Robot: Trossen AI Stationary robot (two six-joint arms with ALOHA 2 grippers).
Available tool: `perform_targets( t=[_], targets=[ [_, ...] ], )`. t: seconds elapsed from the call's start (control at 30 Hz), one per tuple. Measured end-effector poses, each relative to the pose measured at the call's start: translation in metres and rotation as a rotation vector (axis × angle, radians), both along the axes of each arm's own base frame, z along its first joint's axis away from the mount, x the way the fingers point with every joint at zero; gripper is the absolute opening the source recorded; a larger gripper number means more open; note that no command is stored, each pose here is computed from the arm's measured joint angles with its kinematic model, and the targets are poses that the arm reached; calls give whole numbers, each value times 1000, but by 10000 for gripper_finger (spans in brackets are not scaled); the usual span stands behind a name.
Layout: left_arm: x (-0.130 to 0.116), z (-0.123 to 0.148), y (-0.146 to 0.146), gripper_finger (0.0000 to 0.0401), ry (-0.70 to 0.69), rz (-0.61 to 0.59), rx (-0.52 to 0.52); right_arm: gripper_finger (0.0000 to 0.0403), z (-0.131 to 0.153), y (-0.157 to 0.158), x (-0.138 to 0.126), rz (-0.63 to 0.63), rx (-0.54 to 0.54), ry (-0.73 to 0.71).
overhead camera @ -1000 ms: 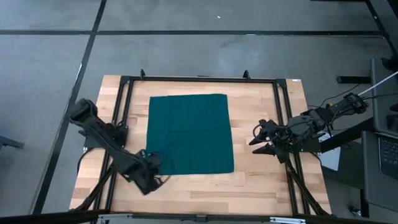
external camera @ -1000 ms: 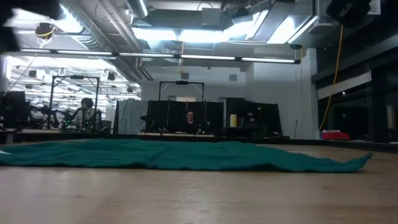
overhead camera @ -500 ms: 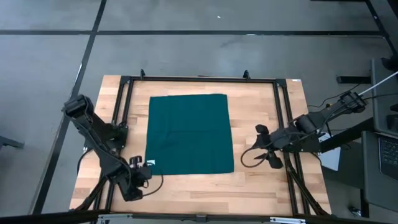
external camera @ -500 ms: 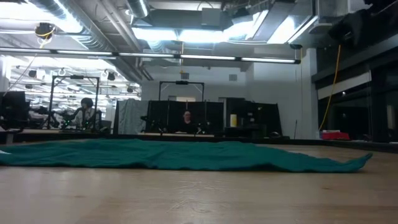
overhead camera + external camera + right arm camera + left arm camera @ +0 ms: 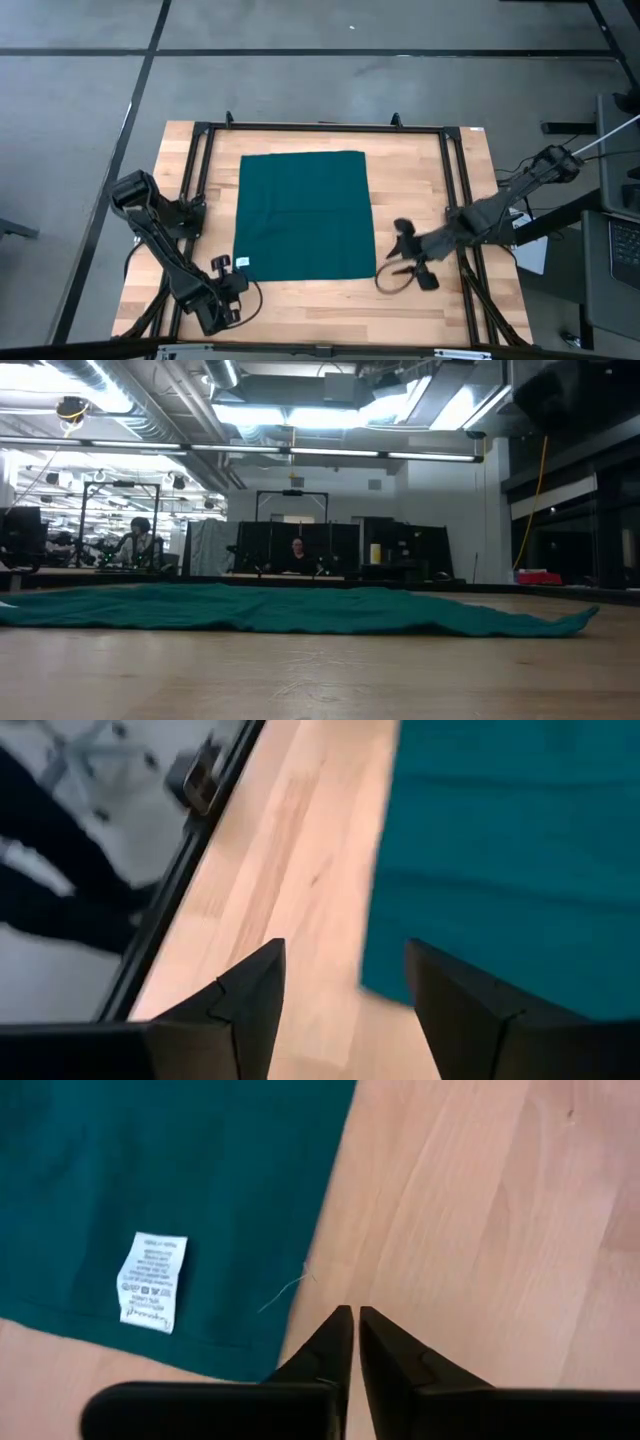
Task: Fold microfiber towels
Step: Fold the green towel
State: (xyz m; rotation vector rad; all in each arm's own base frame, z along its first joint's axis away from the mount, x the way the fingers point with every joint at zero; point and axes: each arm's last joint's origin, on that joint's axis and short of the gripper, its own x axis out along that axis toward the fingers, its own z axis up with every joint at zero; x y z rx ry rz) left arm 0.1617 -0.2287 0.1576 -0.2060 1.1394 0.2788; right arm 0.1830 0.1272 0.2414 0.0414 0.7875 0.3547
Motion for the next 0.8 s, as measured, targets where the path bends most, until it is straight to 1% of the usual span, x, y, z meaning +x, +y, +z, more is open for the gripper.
perform_targets(
  t=[0.1,0.2,0.3,0.4,0.5,0.6,0.7,0.8],
  targets=[
    [-3,0,-1,4,-4,4,10,193,-13,10,3,27,-35,46],
    [-12,1,-1,3,9,24,25,185,-18,17,10,5,-69,3],
    [-22,1,-2,6,13,58,43,179,-29,23,20,-15,-154,-38],
    [-31,1,-3,7,11,85,53,175,-43,25,27,-48,-199,-7],
    [-38,2,-5,3,-4,100,61,171,-54,26,31,-87,-197,33],
    [-44,2,-7,2,-18,109,60,167,-59,28,34,-132,-197,17],
    [-50,2,-9,4,-20,109,58,161,-71,28,34,-171,-147,-3],
    [-56,2,-9,4,-17,123,69,154,-87,27,28,-192,-109,26]
  ],
)
